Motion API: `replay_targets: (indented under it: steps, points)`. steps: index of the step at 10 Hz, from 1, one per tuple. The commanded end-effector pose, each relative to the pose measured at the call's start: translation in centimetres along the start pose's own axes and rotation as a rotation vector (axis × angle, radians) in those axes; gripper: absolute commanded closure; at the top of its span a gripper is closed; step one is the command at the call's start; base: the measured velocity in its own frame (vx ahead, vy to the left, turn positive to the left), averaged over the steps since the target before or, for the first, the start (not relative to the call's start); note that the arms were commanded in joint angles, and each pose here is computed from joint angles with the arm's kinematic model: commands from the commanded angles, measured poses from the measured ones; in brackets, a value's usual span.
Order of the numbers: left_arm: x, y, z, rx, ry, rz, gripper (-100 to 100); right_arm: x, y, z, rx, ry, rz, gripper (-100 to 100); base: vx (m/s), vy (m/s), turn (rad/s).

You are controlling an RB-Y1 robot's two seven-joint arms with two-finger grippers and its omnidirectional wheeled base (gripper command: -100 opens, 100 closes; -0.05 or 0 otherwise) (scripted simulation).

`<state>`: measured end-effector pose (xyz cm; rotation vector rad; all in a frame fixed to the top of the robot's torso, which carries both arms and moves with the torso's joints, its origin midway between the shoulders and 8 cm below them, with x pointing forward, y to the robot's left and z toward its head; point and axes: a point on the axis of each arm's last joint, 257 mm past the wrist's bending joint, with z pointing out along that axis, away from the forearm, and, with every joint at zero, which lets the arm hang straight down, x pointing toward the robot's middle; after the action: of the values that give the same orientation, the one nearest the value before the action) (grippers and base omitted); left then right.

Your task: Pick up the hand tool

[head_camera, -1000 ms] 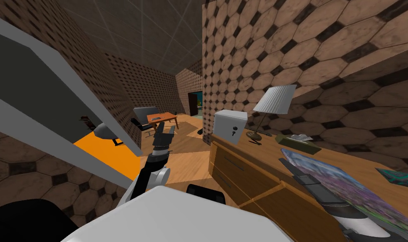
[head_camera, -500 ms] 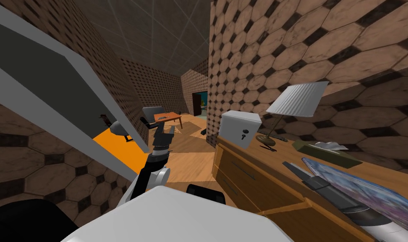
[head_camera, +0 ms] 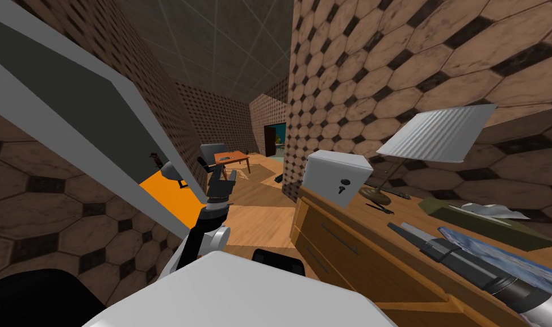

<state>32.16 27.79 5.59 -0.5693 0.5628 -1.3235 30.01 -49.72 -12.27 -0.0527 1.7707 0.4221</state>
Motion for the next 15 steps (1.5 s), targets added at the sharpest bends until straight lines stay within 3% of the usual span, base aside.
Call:
replay_targets:
  steps: [1,15]
  points:
    - [0.0,0.0,0.0,0.0,0.0,0.0,0,0.2,-0.5,-0.1,0.005,0.044,-0.044,-100,0.034,0.043,0.067]
    - [0.0,0.0,0.0,0.0,0.0,0.0,0,0.8,-9.8,-3.3,0.111,0.53,-0.494,-100,0.035,0.022,0.062]
